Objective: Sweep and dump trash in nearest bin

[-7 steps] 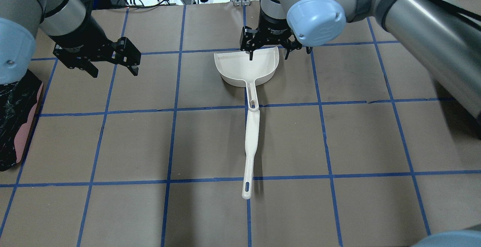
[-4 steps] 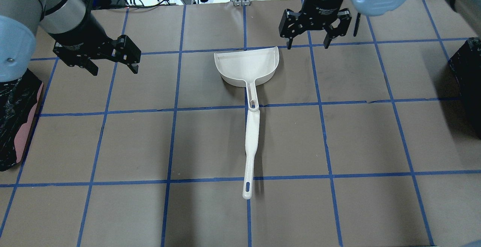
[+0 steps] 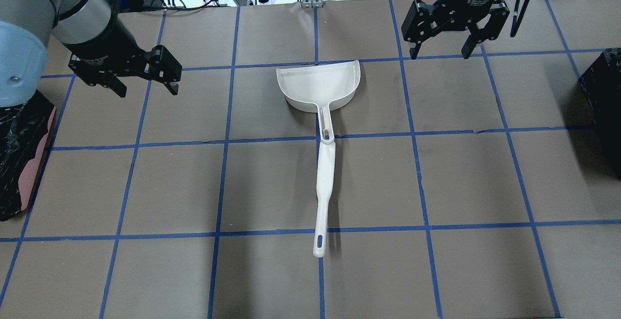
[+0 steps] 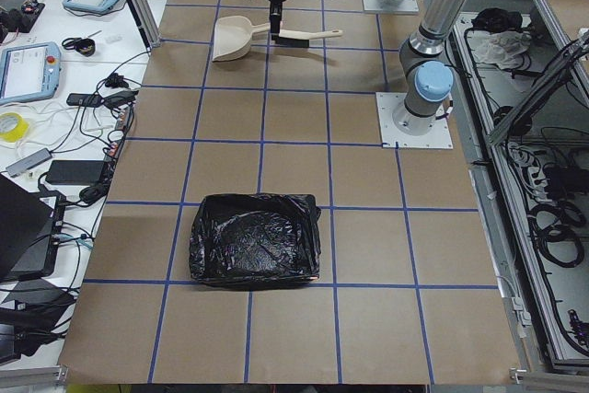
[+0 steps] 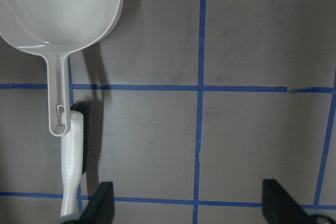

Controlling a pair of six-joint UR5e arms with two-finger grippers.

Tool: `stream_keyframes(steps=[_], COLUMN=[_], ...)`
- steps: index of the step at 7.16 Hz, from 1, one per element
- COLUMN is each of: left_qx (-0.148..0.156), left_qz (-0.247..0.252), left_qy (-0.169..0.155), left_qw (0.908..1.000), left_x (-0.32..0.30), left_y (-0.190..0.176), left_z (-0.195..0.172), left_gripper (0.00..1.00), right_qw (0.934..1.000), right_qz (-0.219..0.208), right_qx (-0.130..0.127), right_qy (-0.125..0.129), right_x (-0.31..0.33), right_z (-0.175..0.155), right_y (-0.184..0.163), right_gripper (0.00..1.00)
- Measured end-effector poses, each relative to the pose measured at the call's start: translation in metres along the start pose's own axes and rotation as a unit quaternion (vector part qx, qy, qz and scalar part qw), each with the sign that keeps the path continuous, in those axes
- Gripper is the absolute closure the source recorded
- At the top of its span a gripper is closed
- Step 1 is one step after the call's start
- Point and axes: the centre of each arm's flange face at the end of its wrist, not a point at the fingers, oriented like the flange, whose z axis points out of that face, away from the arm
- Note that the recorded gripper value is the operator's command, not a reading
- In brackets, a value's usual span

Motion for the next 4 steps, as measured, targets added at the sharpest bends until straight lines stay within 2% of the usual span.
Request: stream_keyframes(steps=[2, 4], left_qx=[-0.001, -0.001], left_qz=[-0.001, -0.001], left_qy=[0.000, 0.000], left_qw=[1.0000, 1.0000], left_x=[-0.0011, -0.0017], left_y=[-0.0002, -0.0010], left_z=[0.0011, 0.0022], left_gripper=[0.00, 0.00], right_qw=[1.0000, 0.9995], right_qz=[0.002, 0.008], right_qx=[-0.002, -0.002], right_qy=[0.004, 0.029], right_x=[0.0011, 0.0062], right_z=[0.0048, 0.0081], right_y=[0.0021, 0.0022], right_gripper=[0.03, 0.03])
